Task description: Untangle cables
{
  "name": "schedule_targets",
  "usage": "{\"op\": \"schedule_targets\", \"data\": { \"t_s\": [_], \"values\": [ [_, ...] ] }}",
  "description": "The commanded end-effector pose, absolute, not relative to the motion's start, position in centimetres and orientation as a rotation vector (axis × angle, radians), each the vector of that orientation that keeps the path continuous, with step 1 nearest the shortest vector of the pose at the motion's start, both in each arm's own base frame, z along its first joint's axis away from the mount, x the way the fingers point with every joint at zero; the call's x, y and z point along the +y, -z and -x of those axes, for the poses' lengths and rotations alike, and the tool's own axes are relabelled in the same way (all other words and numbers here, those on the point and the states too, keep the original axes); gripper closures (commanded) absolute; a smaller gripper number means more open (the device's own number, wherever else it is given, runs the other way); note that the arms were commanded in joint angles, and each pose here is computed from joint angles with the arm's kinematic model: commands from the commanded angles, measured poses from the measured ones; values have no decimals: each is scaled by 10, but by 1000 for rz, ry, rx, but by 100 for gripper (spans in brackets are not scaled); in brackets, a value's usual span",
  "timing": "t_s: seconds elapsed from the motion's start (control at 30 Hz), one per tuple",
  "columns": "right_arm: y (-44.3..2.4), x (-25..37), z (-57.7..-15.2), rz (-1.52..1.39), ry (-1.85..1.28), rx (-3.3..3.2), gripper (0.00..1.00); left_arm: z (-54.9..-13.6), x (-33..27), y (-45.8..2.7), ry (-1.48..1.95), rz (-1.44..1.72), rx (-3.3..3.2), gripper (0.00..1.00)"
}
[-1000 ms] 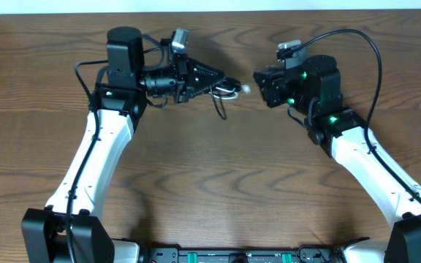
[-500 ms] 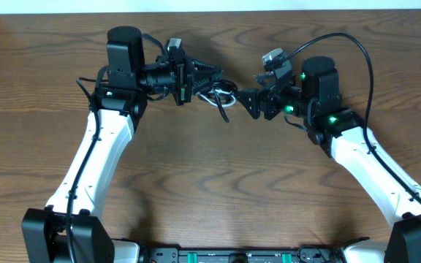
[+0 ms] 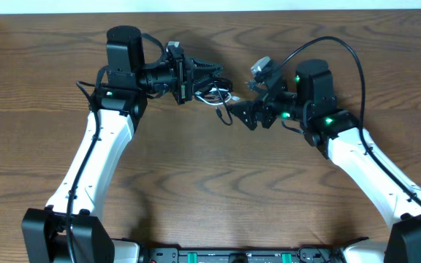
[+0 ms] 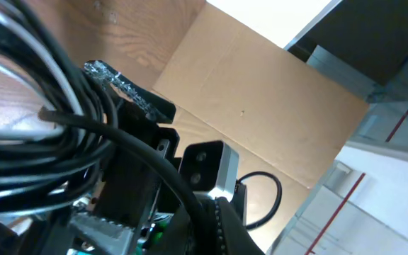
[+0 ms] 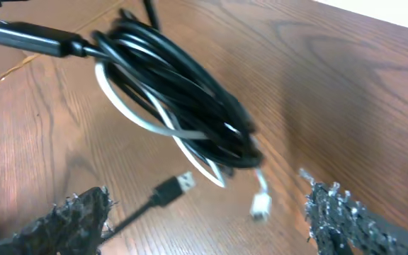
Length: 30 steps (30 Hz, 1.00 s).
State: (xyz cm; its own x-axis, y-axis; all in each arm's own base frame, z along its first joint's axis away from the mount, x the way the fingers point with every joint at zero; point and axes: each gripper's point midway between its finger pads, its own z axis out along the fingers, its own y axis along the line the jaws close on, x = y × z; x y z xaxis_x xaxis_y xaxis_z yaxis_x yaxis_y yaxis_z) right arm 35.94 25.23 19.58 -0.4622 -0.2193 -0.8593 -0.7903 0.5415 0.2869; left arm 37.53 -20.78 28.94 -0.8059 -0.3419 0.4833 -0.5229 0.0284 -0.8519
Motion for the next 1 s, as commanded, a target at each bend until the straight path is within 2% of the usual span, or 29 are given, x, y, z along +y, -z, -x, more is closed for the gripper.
{"op": "schedule_targets", "data": {
  "t_s": [0.0,0.33,0.37,0.4,0.5,0.63,0.7,0.77,0.97],
  "values": [
    [-196,261,-368,851,-837,1927,16,-367,-214,-301,-1878,-869,-2085,93],
    [-203,286,-435,550,-779,1767,21,-339,-232,-310,-1811,-728,-1989,93],
    [-205,287,-438,537,-785,1746,24,-338,-232,-311,-1810,-719,-1985,93],
    [-204,287,-442,517,-788,1736,32,-337,-232,-311,-1808,-711,-1982,93],
    [-197,280,-453,421,-776,1765,64,-336,-232,-312,-1807,-703,-1979,93],
    [-196,268,-460,358,-772,1786,69,-336,-231,-312,-1811,-701,-1983,93],
    [-194,261,-462,324,-777,1809,81,-338,-229,-312,-1836,-680,-2008,93],
    [-185,250,-464,293,-771,1864,88,-342,-223,-312,-1882,-638,-2055,93],
    [-152,230,-452,288,-832,2041,94,-353,-206,-312,-2018,-495,-2210,93]
  ]
}}
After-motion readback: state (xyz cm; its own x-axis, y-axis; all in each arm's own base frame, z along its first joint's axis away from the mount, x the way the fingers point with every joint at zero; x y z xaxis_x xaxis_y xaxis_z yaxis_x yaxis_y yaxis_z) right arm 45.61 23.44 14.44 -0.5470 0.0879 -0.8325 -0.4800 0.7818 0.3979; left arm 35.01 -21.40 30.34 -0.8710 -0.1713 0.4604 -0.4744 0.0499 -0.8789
